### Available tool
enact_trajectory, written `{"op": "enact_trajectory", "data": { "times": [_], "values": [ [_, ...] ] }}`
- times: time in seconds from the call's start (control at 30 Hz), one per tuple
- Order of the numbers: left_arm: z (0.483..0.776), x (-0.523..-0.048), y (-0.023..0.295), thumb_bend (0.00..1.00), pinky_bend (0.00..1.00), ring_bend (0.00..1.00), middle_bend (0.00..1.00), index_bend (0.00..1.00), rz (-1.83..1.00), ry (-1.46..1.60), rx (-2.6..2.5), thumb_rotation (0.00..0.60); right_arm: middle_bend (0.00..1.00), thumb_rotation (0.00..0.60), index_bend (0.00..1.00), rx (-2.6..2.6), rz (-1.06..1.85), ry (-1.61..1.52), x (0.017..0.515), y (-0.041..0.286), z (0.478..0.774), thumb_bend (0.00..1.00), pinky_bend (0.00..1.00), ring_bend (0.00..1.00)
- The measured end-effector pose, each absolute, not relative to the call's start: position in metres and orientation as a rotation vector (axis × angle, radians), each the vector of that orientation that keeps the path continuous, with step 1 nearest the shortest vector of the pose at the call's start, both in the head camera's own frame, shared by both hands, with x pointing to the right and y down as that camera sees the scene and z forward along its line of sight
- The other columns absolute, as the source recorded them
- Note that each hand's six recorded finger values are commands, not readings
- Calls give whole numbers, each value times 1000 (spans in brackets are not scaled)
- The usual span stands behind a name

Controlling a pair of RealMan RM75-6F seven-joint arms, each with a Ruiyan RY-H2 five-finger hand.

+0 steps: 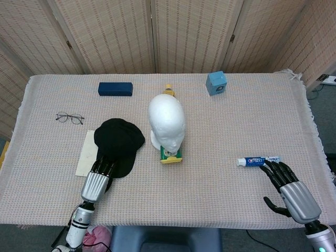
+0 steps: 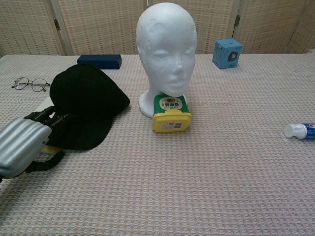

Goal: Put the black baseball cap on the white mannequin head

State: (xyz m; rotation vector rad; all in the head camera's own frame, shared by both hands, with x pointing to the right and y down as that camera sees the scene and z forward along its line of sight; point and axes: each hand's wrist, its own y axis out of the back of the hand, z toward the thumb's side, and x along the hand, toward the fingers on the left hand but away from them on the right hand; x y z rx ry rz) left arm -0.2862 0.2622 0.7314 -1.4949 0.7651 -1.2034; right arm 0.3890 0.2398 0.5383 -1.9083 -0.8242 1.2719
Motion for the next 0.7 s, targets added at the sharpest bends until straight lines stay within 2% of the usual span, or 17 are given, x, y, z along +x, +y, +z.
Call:
{"op": "enact_trajectory", "data": {
  "times": [0.7],
  "values": [
    [737,-284,260,384,258,127,291,232,-1200,801,-1488,600,0,600,0,-1906,1279,-823,389,239,540,277,0,0]
  ]
}}
